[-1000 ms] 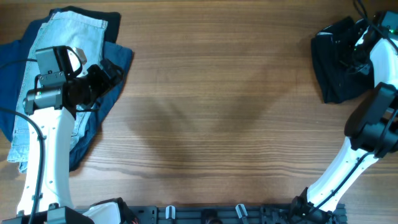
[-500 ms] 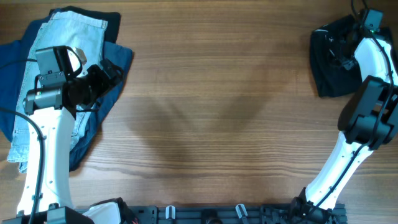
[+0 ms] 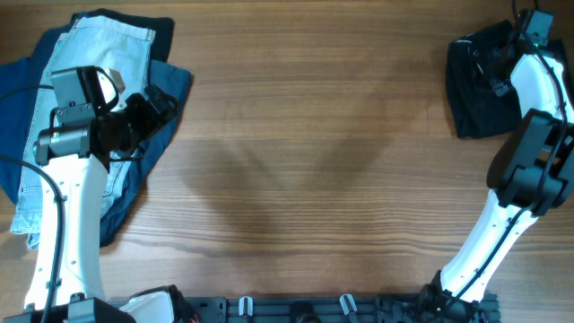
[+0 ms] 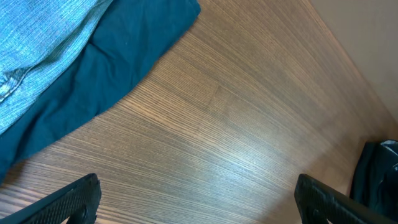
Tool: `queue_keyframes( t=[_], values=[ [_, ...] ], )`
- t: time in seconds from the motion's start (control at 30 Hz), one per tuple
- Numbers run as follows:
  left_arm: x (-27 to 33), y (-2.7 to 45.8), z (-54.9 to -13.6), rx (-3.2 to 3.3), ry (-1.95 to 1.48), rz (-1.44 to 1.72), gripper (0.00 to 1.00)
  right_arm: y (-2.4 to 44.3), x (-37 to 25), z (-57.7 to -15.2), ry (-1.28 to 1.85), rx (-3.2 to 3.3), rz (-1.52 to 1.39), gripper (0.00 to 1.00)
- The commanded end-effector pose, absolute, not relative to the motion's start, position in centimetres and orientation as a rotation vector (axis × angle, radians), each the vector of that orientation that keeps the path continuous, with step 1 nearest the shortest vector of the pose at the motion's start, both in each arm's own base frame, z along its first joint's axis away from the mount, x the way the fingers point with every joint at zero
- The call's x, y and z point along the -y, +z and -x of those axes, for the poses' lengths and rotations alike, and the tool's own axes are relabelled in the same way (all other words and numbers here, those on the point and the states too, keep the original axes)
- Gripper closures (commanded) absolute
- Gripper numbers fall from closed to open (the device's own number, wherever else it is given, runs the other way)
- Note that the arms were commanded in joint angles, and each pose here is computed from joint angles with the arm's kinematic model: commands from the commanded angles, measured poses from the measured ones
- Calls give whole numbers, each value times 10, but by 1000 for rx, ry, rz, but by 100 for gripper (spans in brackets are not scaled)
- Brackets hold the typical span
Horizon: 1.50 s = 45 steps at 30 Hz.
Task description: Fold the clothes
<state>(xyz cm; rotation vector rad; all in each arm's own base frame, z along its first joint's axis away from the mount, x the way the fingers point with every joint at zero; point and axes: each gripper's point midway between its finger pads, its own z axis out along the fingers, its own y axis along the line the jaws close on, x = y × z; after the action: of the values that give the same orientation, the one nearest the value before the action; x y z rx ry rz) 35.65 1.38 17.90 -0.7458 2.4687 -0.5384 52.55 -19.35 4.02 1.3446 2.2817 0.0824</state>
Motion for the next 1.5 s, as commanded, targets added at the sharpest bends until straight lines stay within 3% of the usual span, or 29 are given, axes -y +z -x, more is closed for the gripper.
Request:
queue_keyframes(
  t=[0.0,0.07,0.1,0.13,0.17,0.23,0.37,0.5,0.77,0.93,1.23,1.47],
  values=[
    [-14,174,-356,-2485,-519,724,0,106,190,-527,84,-2266,-1155,92],
    [-15,174,-356,-2485,-509,727,0,151,178,-528,131,-2269,-969,83],
    [-15,174,-356,-2485,-505,728,0,182,167,-527,169,-2257,-844,73],
    [-15,174,-356,-2485,-506,728,0,214,155,-523,210,-2233,-736,51],
    [-15,174,-356,-2485,-506,728,0,245,142,-516,262,-2204,-649,21],
    [-15,174,-356,-2485,-506,728,0,298,112,-499,366,-2152,-482,2],
    [-15,174,-356,-2485,-506,728,0,374,55,-450,548,-2061,-204,1],
    [-17,173,-356,-2485,-492,732,0,401,23,-399,517,-2071,-30,0],
    [-18,173,-356,-2484,-482,735,0,395,3,-324,369,-2215,-6,0],
    [-18,173,-356,-2484,-482,735,0,391,-9,-303,400,-2261,-11,1],
    [-18,173,-356,-2484,-482,735,0,375,-10,-298,726,-2290,-781,1],
    [-18,173,-356,-2484,-482,735,0,363,-33,-272,790,-2436,-575,0]
  ],
)
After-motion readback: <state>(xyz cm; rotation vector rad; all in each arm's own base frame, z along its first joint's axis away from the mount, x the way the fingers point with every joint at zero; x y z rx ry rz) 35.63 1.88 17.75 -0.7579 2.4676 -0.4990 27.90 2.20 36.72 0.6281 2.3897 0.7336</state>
